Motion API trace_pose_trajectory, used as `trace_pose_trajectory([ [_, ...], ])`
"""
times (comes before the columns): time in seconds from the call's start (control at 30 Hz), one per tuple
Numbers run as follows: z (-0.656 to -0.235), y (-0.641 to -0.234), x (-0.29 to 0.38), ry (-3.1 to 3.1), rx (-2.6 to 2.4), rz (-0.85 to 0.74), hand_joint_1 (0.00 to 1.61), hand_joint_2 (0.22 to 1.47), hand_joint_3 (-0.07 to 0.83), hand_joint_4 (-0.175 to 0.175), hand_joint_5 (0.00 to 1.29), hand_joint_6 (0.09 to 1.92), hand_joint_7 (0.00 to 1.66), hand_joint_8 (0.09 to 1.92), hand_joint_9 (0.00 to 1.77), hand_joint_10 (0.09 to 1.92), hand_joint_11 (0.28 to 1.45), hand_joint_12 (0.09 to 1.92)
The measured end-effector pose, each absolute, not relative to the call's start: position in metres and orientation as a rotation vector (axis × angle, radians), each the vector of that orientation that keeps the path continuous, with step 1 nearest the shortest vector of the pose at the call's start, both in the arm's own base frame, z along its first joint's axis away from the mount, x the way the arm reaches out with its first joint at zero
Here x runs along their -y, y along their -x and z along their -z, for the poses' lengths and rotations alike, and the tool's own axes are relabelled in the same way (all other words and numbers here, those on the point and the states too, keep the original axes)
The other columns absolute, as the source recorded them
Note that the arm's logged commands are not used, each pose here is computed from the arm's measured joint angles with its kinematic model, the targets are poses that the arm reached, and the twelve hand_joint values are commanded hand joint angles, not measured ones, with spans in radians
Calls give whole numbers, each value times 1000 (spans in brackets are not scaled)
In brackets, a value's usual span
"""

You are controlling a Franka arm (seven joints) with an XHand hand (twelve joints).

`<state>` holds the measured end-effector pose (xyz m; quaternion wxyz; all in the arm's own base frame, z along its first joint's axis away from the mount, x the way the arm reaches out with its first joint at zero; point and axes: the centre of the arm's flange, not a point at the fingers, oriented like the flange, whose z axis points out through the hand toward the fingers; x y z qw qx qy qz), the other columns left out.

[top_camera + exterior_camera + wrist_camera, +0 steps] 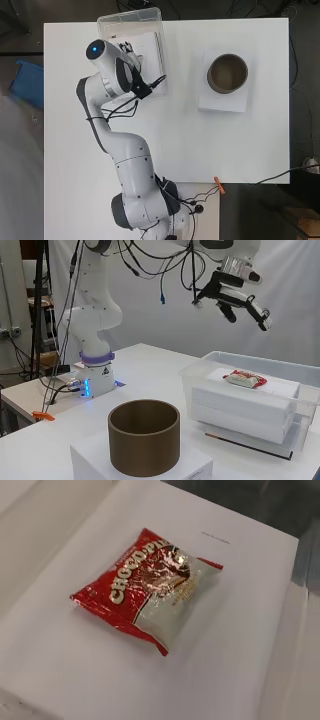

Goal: Teleoperate dual arm-hand system to remove items from a box

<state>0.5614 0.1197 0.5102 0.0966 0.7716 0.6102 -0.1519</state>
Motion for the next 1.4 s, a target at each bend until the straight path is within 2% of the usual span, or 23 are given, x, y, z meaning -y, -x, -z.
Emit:
trace_pose_trajectory([
  [0.1,-495,-568,-118,-2296,-1787,491,246,851,-1,7,231,87,405,87,499,87,551,87],
  [0.4,-451,-560,-112,-2384,-1695,655,267,839,-3,7,236,87,348,87,434,87,508,87],
  [0.5,-434,-558,-111,-2380,-1675,707,267,840,-2,3,199,87,304,87,387,87,482,87],
  [0.77,-408,-570,-115,-2365,-1631,724,258,863,7,2,176,87,287,87,349,87,430,87],
  [0.87,-390,-590,-120,-2361,-1628,742,280,869,5,8,245,87,356,87,409,87,457,87],
  [0.93,-379,-600,-120,-2373,-1638,762,327,884,3,19,355,87,492,87,551,87,555,87],
  [0.97,-377,-603,-119,-2390,-1647,760,458,942,4,30,470,87,601,87,674,87,628,87],
  [1.0,-375,-604,-118,-2404,-1655,762,739,1036,7,32,616,451,723,462,826,450,687,439],
  [1.03,-372,-605,-115,-2424,-1667,761,860,1135,19,35,663,901,812,1065,991,1046,804,987],
  [1.07,-371,-605,-112,-2448,-1683,749,903,1199,22,56,678,1180,845,1477,1091,1456,889,1383],
  [1.1,-370,-605,-109,-2476,-1704,731,879,1186,10,58,613,1039,756,1406,999,1527,789,1478],
  [1.13,-368,-605,-107,-2510,-1730,706,724,1035,-14,35,381,685,475,958,663,1134,593,1104],
  [1.17,-364,-604,-107,-2539,-1751,689,524,899,-19,17,207,382,259,542,387,723,470,694],
  [1.2,-359,-604,-109,-2562,-1761,686,365,849,-11,8,104,195,147,281,252,433,423,394],
  [1.23,-353,-604,-113,-2572,-1758,712,296,852,-4,5,77,96,119,140,228,254,429,210],
  [1.27,-348,-603,-117,-2562,-1746,756,273,866,-1,5,74,87,120,87,241,144,447,106],
  [1.3,-346,-604,-120,-2539,-1728,803,265,875,0,6,77,87,125,87,256,87,460,87],
  [1.37,-352,-604,-117,-2480,-1676,894,239,872,-4,12,79,87,130,87,266,87,463,87],
  [1.4,-359,-604,-114,-2457,-1642,924,279,897,0,31,190,87,237,87,366,87,501,87],
])
